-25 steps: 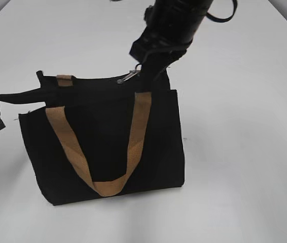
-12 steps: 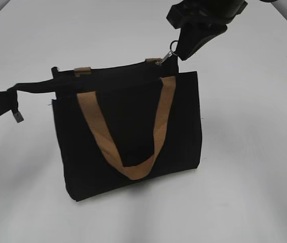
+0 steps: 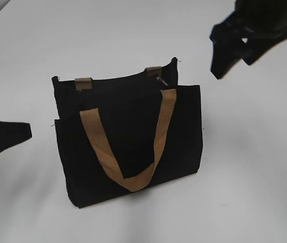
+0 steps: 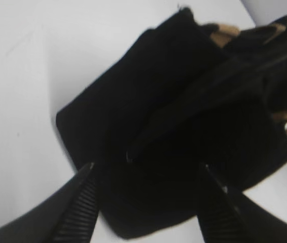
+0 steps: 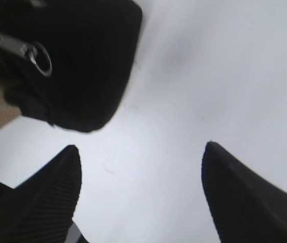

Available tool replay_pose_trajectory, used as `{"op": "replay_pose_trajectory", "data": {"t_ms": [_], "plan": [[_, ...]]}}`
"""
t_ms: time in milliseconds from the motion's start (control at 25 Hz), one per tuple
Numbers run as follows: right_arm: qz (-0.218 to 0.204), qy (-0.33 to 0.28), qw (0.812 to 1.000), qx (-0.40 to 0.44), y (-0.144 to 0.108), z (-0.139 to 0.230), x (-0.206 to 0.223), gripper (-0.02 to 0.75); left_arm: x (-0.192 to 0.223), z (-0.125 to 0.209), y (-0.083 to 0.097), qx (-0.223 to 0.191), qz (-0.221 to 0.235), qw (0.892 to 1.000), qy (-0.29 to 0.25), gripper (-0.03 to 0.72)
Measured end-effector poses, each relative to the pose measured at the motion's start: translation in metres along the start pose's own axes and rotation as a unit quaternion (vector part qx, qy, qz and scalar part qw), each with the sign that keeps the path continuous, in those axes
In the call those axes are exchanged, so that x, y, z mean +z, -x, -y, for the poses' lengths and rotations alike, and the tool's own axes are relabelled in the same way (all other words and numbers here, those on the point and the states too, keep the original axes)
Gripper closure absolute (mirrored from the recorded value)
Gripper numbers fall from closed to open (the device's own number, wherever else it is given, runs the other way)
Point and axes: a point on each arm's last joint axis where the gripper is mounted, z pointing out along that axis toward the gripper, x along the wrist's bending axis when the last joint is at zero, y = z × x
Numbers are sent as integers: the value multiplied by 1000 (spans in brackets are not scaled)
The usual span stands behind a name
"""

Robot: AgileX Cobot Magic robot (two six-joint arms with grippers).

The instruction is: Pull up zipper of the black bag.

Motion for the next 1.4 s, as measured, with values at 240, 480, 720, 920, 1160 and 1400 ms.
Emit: {"op": "replay_pose_trajectory", "data": {"t_ms": [240, 480, 720, 920, 1160, 1400], "plan": [[14, -27, 999, 17, -10, 81, -19, 162, -13, 14, 9, -69, 0, 995, -75, 251], [20, 15, 999, 20, -24, 154, -49, 160, -19, 0, 38, -121, 119, 979, -112, 363], [30, 92, 995, 15, -33, 203, -77, 160, -18, -20, 33, -61, 81, 993, -63, 380], [54, 165, 985, 7, -37, 232, -103, 160, -20, -38, -8, 86, -148, 985, 28, 380], [71, 200, 977, 3, -38, 247, -114, 160, -33, -48, -44, 90, -338, 935, 63, 384], [77, 208, 975, 4, -38, 251, -116, 160, -33, -26, -73, -7, -444, 896, -4, 386]]}}
